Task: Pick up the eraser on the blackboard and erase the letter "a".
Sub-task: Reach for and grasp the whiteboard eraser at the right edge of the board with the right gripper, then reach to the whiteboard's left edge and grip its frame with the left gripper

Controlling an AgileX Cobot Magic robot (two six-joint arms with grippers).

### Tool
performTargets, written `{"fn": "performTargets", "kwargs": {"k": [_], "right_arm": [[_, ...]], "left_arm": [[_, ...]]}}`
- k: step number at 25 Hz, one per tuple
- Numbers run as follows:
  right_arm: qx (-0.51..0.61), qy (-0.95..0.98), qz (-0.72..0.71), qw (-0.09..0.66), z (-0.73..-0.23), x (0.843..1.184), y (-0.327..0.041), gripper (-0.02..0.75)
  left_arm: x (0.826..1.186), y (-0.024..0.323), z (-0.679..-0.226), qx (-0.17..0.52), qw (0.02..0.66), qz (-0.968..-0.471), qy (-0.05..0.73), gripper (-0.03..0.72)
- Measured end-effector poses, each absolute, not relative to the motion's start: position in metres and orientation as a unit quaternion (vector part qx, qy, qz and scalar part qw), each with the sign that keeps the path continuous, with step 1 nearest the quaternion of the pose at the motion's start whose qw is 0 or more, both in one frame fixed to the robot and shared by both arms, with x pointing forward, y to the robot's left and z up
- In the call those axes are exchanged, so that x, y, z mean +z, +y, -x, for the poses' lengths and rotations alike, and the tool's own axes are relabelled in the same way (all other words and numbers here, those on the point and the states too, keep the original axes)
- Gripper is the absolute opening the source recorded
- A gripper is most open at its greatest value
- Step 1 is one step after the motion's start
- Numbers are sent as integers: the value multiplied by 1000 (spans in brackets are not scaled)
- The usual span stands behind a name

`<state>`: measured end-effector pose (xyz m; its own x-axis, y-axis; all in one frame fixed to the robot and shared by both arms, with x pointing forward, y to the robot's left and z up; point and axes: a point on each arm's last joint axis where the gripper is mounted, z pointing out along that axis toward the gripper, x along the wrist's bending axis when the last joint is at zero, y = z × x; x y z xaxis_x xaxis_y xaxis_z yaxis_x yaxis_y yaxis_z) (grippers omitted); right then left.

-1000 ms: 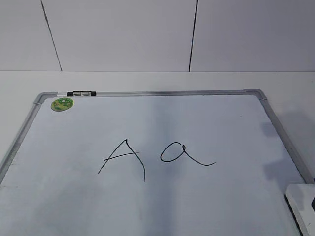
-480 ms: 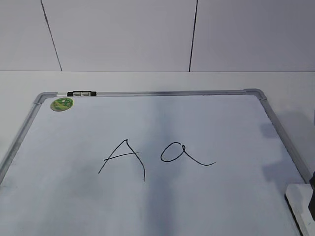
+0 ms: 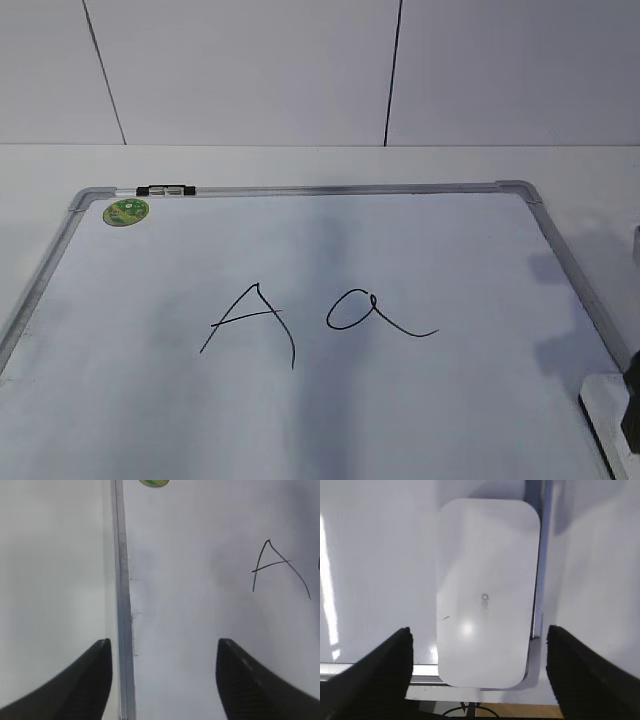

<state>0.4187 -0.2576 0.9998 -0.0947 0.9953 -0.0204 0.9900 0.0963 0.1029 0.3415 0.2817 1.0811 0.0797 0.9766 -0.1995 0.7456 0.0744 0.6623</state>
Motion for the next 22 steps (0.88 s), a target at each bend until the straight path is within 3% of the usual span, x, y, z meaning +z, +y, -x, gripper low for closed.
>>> {"fn": "performTargets", "kwargs": {"k": [8, 22], "right_arm": [[19, 743, -668, 37, -423, 983, -257, 635], [3, 744, -668, 25, -437, 963, -253, 636]], "left_arm": [[1066, 280, -368, 135, 293, -662, 676, 524], [1060, 280, -381, 127, 282, -662, 683, 529]]}}
